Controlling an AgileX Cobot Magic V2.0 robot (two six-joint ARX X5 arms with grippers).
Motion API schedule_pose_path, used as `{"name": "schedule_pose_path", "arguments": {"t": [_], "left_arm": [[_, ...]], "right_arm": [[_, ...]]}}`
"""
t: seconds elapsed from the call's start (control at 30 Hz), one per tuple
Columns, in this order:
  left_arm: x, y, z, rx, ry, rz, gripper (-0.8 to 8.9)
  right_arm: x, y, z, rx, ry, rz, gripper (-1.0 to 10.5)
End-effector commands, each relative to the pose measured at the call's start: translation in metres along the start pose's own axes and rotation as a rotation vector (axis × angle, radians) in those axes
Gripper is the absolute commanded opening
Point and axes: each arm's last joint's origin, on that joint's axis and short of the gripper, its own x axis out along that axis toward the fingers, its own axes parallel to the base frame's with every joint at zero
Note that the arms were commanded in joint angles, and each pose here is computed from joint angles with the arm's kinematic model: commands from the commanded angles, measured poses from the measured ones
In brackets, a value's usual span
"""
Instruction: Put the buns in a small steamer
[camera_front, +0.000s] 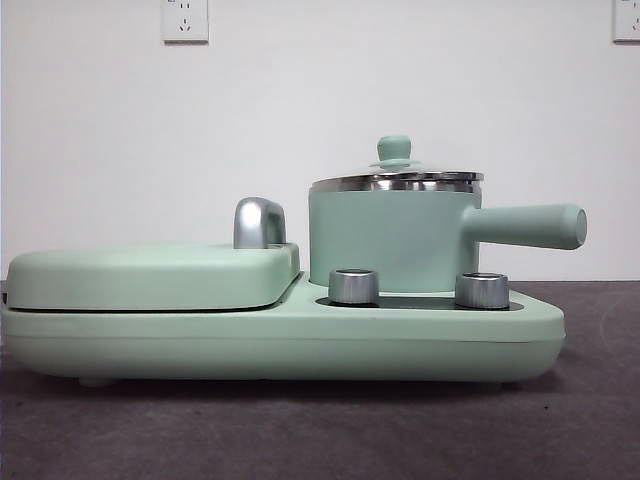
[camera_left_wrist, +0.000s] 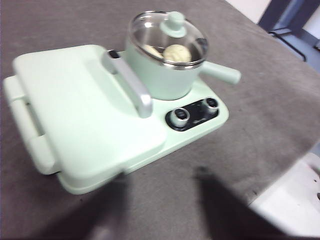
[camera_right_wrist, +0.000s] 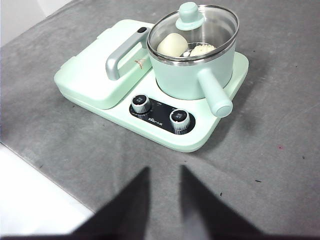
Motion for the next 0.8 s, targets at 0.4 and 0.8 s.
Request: {"name": "schedule_pose_path", "arguments": {"t": [0.4, 0.8], "left_arm": [[-0.002, -0.001, 0.002, -0.015, -0.018, -0.007, 0.37], [0.027, 0.029, -0.032, -0.029, -0.286, 0.22, 0.37]], "right_arm": [[-0.001, 0.001, 0.002, -0.004, -0.012, 0.006, 0.2], [-0.001, 0.001, 0.002, -0.004, -0.013, 0.006, 0.2]]}}
